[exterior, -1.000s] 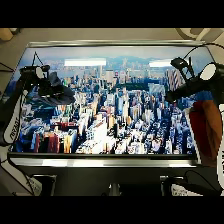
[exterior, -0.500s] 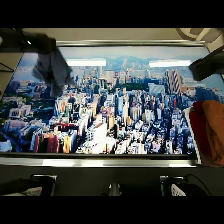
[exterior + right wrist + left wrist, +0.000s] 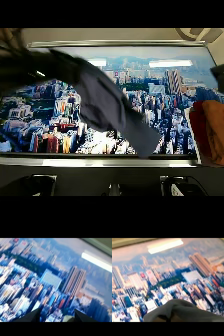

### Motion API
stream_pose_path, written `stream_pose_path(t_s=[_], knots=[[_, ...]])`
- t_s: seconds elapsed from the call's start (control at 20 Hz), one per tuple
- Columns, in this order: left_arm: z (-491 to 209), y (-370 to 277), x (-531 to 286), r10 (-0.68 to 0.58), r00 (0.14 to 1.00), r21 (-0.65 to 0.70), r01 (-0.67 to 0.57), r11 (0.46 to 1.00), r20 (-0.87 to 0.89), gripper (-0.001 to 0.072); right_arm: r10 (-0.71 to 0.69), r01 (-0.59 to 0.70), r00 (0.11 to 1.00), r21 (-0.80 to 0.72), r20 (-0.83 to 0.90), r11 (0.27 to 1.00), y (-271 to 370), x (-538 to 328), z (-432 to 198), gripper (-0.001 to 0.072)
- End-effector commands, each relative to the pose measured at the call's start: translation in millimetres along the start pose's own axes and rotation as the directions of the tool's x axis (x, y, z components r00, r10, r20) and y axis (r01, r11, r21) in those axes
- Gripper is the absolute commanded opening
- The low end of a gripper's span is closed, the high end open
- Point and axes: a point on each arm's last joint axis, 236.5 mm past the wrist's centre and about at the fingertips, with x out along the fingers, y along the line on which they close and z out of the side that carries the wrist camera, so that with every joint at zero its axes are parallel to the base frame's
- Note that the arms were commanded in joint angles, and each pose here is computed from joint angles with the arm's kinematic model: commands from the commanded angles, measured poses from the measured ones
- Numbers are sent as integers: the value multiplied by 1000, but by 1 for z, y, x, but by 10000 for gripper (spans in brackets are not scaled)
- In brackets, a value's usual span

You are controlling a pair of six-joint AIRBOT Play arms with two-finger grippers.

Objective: Fold the shirts.

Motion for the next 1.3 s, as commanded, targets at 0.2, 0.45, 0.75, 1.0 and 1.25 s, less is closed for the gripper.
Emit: stream_pose_path(t_s=[0.2,0.45,0.75,1.0,1.25], knots=[[-268,-19,167,-28,857,-251,-119,961,-514,156,434,-400,803,171,-409,900,99,128,-140,657],[-213,38,140,31,829,-110,-111,988,-558,720,675,-584,605,342,-422,736,170,144,-183,669],[-277,129,75,1,626,-181,-228,957,-780,720,759,-647,461,411,-460,642,215,137,-239,669],[-343,80,110,-242,657,-465,-187,866,-714,623,811,-668,387,472,-439,575,243,131,-263,669],[-359,48,137,-313,668,-548,-169,819,-675,623,817,-645,371,510,-441,569,258,133,-286,669]])
